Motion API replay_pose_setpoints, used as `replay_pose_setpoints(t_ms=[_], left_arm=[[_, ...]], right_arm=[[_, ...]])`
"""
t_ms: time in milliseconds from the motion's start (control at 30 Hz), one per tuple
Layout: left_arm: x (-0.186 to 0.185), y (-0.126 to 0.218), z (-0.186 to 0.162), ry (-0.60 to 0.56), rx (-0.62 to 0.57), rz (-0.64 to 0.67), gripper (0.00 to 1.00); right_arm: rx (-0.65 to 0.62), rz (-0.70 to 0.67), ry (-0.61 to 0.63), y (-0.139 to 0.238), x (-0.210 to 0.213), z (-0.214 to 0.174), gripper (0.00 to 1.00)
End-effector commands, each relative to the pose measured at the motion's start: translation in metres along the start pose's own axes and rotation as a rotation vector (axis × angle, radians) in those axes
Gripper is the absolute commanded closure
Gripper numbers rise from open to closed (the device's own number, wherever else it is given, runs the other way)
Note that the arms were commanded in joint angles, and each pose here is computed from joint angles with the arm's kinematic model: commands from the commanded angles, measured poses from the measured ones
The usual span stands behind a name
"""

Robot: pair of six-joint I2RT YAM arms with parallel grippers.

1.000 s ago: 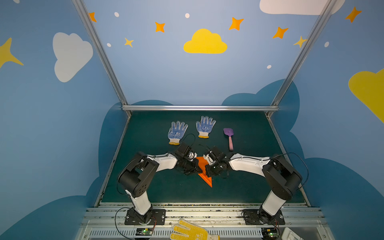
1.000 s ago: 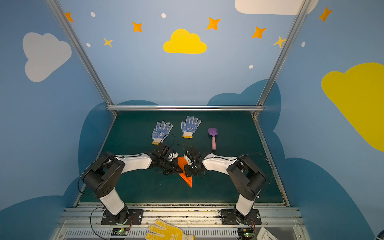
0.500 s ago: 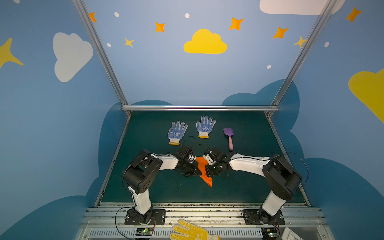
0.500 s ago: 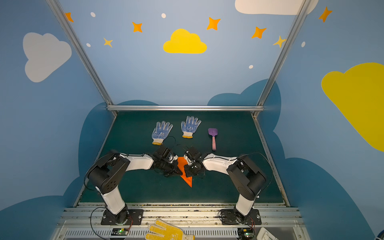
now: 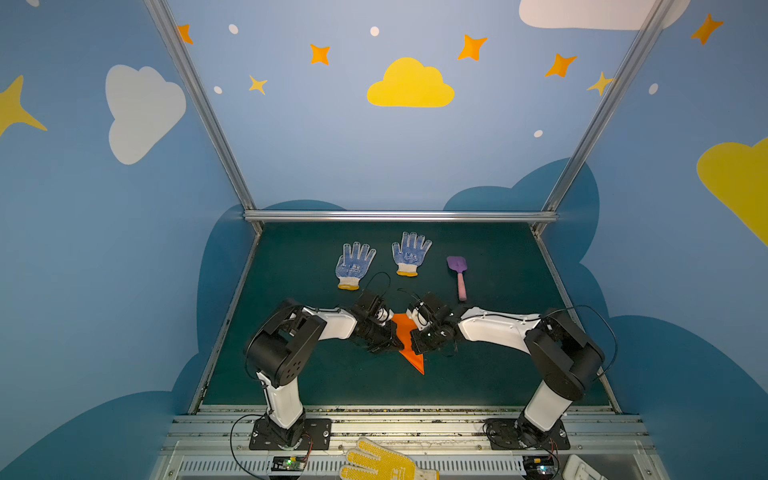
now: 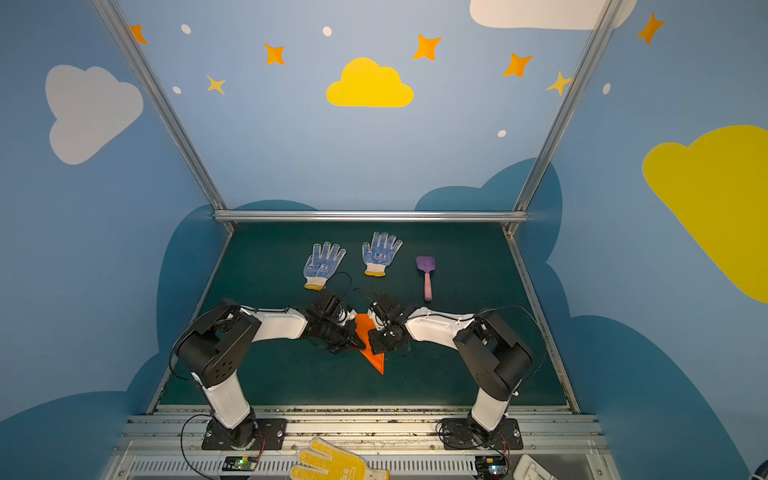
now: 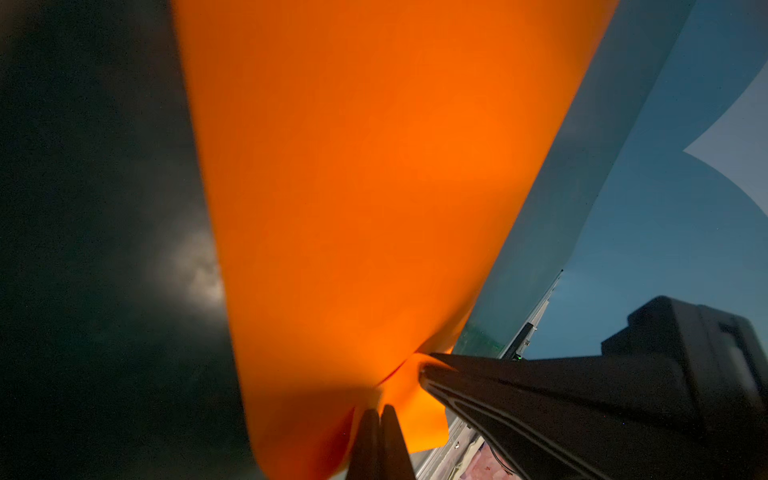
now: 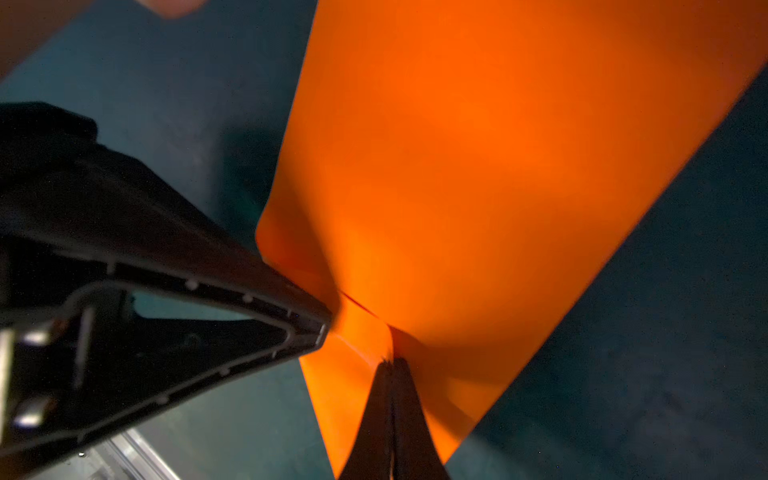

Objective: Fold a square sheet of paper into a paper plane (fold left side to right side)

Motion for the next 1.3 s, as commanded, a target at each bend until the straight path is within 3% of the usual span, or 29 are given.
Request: replay_pose_setpoints(t_ms=[0, 267, 467, 833, 1067, 1267], left_arm=[[0.003, 0.002, 0.003, -0.016, -0.016, 0.034, 0.96], [0.006, 0.001, 0.003, -0.015, -0.013, 0.055, 0.96], [0.015, -0.002, 0.002, 0.003, -0.012, 0.075, 0.96], [0.018, -0.004, 0.002, 0.007, -0.012, 0.088, 0.96], [0.02, -0.004, 0.002, 0.011, -0.01, 0.092, 0.96], [0.02, -0.004, 0.002, 0.007, -0.009, 0.09, 0.96]], right_arm=[[0.126, -0.078, -0.032, -0.02, -0.021, -0.033, 1.0], [0.111, -0.07, -0.034, -0.014, -0.019, -0.026, 1.0], [0.102, -0.066, -0.032, -0.009, -0.018, -0.024, 0.87], [0.078, -0.066, -0.03, 0.003, -0.018, -0.018, 0.81], [0.064, -0.064, -0.031, 0.009, -0.018, -0.014, 0.87], [0.06, -0.061, -0.035, 0.01, -0.02, -0.013, 1.0]])
Point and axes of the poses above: each gripper's point midway between its finger pads, its own y axis back along the fingers, its own x axis along the line the jaws close on, z = x × y, the point moved 5 cm from there along y, back along the fingers, and after that the axes turned 6 degrees about y, right-handed, at the moved point
